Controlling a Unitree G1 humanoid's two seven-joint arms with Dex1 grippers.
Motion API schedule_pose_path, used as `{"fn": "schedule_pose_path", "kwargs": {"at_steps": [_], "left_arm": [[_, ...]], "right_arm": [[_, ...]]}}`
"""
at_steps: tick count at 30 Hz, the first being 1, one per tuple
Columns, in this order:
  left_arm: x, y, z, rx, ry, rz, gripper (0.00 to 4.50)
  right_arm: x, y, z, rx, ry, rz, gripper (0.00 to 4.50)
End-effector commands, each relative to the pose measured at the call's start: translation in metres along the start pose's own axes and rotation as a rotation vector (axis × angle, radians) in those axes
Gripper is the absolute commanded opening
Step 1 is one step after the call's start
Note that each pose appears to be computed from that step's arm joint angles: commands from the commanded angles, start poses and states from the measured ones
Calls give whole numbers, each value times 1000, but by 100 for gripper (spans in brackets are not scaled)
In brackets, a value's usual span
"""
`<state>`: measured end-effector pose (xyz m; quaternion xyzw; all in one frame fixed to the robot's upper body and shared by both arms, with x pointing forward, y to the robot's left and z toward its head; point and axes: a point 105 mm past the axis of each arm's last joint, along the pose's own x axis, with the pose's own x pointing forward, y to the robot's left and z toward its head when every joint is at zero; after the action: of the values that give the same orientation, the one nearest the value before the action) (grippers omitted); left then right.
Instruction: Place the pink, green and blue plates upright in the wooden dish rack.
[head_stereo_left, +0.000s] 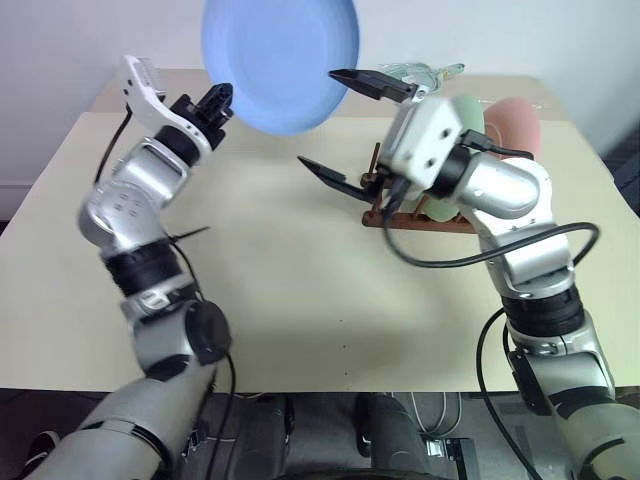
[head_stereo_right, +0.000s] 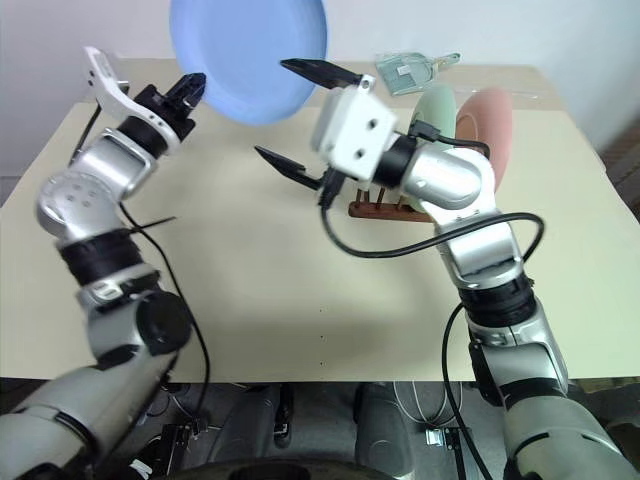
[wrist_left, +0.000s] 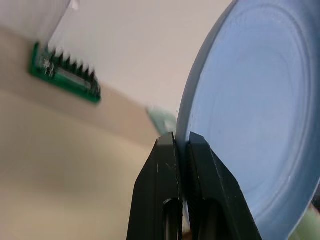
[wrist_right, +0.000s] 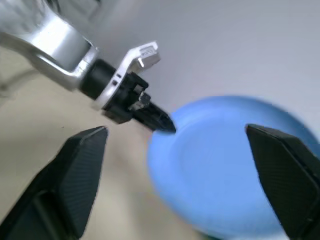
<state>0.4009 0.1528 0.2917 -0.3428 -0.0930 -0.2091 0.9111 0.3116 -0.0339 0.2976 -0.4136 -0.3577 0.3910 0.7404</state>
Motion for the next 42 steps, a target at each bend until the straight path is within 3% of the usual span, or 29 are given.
{"fn": "schedule_pose_path", "kwargs": {"at_steps": [1, 7, 13, 16, 23, 32, 36, 42], "left_arm": [[-5, -37, 17, 16, -131, -71, 4], [-3, -66, -1, -66, -103, -108, 4], [-2, -70, -1, -64, -87, -105, 4], [-2, -74, -5, -42, -75, -123, 0], [-1, -80, -13, -60, -41, -146, 0], [0, -86, -31, -113, 18, -201, 0], [-3, -93, -30, -145, 28, -265, 146], [-9, -97, -18, -160, 2, -333, 447]], "right_arm": [[0, -5, -10, -274, 44, -54, 450], [-4, -33, -34, -517, 155, -180, 450], [0, -39, -39, -608, 167, -214, 450], [1, -34, -43, -571, 169, -201, 373], [0, -35, -47, -592, 195, -202, 22], [-6, -42, -51, -598, 224, -210, 10], [-7, -44, -52, -600, 235, -209, 0], [-9, -47, -54, -595, 246, -214, 0]]}}
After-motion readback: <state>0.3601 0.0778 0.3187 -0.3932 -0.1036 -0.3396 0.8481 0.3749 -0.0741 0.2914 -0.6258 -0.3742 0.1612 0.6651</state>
